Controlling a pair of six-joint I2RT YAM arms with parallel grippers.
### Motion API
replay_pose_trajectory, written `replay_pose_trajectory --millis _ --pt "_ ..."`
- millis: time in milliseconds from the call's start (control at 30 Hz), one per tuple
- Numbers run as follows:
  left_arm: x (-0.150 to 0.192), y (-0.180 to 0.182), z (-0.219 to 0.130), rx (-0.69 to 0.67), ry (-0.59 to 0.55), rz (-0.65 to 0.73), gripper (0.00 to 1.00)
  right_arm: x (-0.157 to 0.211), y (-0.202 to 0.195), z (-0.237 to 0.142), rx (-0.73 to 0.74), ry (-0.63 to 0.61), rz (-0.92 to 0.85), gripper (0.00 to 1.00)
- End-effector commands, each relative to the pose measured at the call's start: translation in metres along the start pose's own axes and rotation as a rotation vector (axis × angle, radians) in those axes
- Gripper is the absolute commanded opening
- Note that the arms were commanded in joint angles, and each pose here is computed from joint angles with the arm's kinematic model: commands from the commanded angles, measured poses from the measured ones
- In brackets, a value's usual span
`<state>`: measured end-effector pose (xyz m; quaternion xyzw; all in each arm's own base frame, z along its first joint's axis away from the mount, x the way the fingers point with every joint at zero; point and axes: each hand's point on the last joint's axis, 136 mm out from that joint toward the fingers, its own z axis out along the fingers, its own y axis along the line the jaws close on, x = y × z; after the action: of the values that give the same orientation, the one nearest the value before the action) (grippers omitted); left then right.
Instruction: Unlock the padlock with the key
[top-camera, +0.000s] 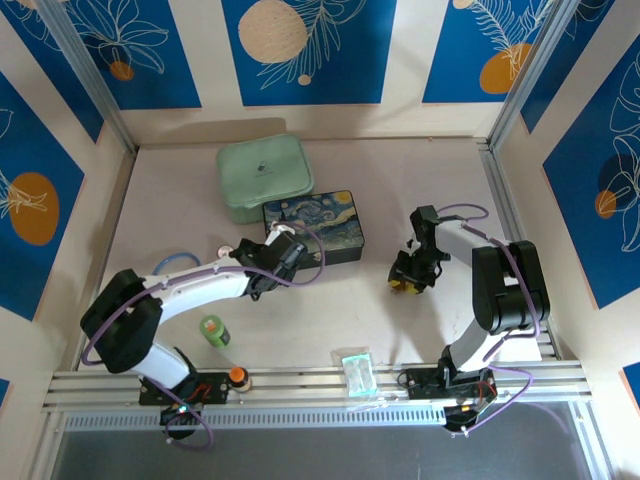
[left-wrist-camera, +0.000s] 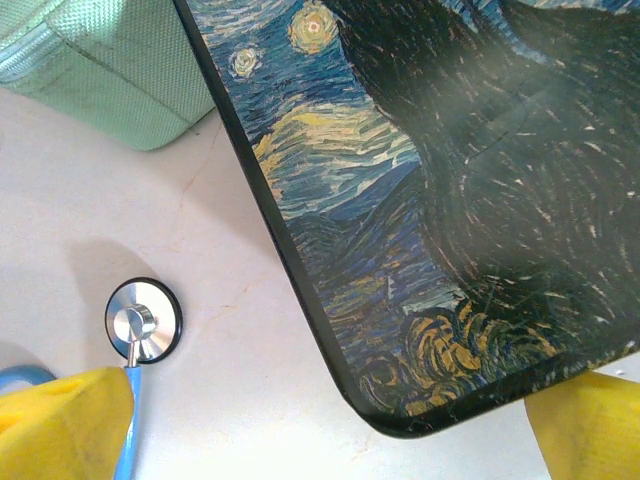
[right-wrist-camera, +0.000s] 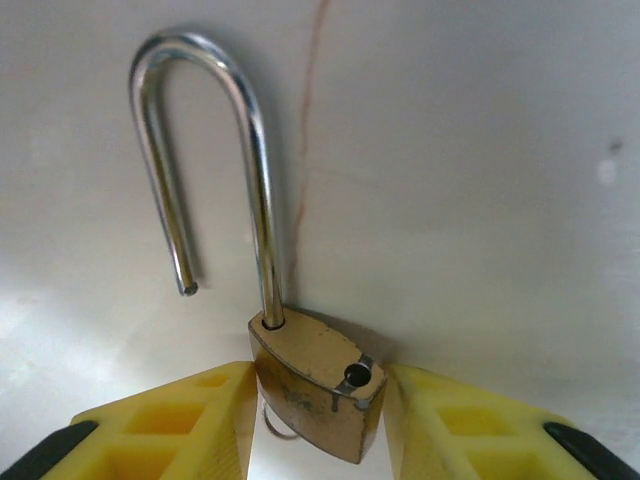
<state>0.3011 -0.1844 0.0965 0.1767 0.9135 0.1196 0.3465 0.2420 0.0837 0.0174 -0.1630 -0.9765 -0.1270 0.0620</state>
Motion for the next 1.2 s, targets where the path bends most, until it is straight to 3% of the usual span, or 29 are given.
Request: replay_pose_trajectory --millis 0,100,200,333,433,533,700,767,833,933,1033,1167 --pt "-0.012 0.008 -0.008 0.021 -0.048 -0.066 0.99 0.001 -0.018 -0.011 0.106 -0.026 0.010 0.40" --pt "-0.016 0.008 -0.015 0.069 -0.069 -0.107 0.99 -0.001 -0.008 -0.014 0.062 -0.050 -0.021 0.43" --pt "-0.021 0.010 -0.025 0.109 -0.100 -0.139 1.00 -0.003 0.007 -0.018 -0.009 -0.072 -0.045 0.53" --pt "-0.026 0.019 -0.037 0.134 -0.143 -0.182 1.00 -0.007 0.010 -0.031 0.010 -0.135 -0.053 0.65" --pt "-0.029 0.030 -0.047 0.135 -0.197 -0.167 1.00 -0.012 0.014 -0.048 0.026 -0.235 -0.088 0.72" --pt "-0.033 0.050 -0.055 0.076 -0.264 -0.150 1.00 -0.020 0.026 -0.071 0.023 -0.416 -0.196 0.81" --pt "-0.039 0.076 -0.052 0.008 -0.361 -0.105 0.99 -0.036 0.053 -0.107 -0.107 -0.708 -0.362 0.79" --pt "-0.037 0.098 -0.043 -0.044 -0.357 -0.149 1.00 -0.040 0.058 -0.122 -0.128 -0.808 -0.409 0.79" --pt "-0.032 0.117 -0.035 -0.098 -0.346 -0.165 1.00 -0.045 0.057 -0.134 -0.119 -0.886 -0.423 0.78" --pt "-0.026 0.138 -0.026 -0.167 -0.421 -0.172 1.00 -0.057 0.052 -0.145 -0.073 -1.006 -0.446 0.82" --pt "-0.016 0.147 -0.015 -0.137 -0.485 -0.213 1.00 -0.073 0.035 -0.144 0.028 -1.090 -0.438 0.84" --pt "0.004 0.153 0.007 -0.114 -0.480 -0.246 1.00 -0.090 0.010 -0.140 0.086 -1.198 -0.389 0.84"
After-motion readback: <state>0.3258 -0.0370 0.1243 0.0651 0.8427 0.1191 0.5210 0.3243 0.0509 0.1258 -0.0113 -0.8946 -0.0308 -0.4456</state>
